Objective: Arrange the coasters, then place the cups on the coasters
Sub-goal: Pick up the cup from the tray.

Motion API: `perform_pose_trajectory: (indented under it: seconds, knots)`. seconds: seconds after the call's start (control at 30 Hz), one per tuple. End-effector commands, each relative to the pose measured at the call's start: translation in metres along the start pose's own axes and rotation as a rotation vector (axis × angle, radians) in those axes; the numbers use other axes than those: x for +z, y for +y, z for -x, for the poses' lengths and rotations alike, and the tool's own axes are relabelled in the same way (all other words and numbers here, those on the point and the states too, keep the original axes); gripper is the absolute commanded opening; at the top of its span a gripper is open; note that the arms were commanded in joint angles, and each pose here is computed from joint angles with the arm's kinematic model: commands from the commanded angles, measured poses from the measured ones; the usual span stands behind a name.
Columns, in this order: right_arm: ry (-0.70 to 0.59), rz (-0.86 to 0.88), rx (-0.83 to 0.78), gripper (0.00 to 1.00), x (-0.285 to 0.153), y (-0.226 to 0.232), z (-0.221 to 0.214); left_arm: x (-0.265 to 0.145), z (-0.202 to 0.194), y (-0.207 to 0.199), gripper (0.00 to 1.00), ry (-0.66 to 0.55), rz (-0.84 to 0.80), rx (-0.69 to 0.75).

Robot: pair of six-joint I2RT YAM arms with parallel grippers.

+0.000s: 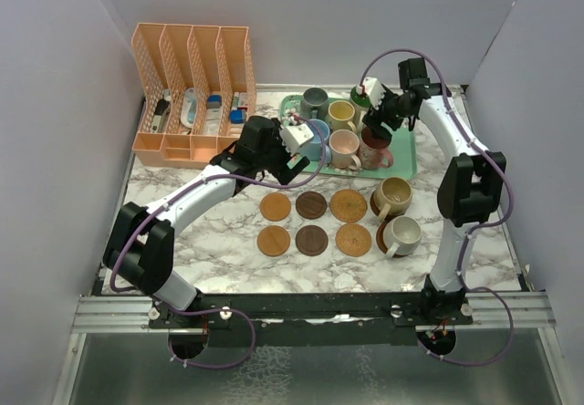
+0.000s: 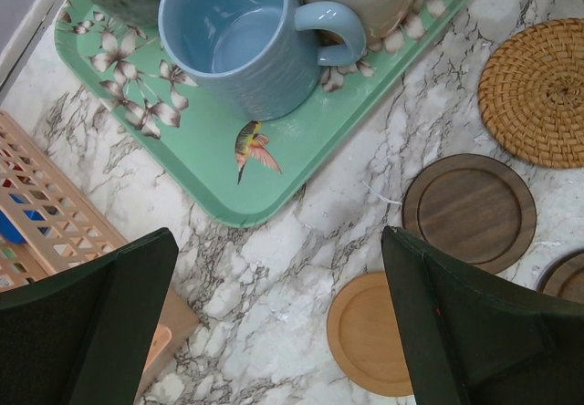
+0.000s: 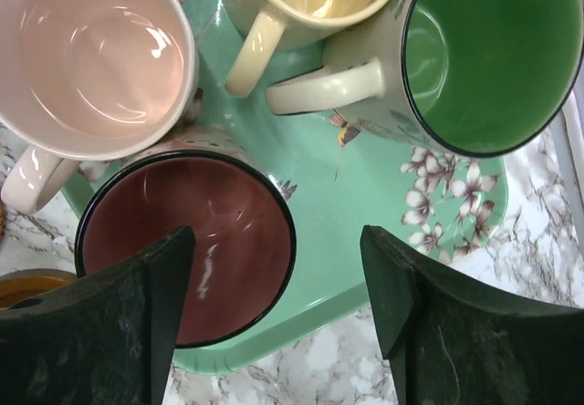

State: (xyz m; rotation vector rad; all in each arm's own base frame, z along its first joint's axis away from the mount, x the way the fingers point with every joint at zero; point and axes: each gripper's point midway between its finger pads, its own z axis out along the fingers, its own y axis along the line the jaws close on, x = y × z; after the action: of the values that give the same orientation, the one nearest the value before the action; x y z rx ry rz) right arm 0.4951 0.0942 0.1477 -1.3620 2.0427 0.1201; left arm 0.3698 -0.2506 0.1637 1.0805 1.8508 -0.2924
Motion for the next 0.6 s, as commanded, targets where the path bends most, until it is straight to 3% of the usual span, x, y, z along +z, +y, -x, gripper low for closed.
perform_pose_trajectory:
  seconds: [0.0, 0.37, 0.57]
  knots:
    - [-0.017, 0.109, -0.025, 0.72, 0.008, 0.009, 0.007, -0.002, 0.008, -0.004, 0.99, -0.029, -0.023, 0.01]
    - [0.003, 0.158, -0.021, 0.53, 0.015, 0.013, 0.004, 0.002, 0.004, -0.005, 0.99, -0.015, -0.032, 0.008]
    - [0.057, 0.141, 0.023, 0.35, 0.014, 0.012, -0.007, 0.004, 0.004, -0.004, 0.99, -0.006, -0.032, 0.012]
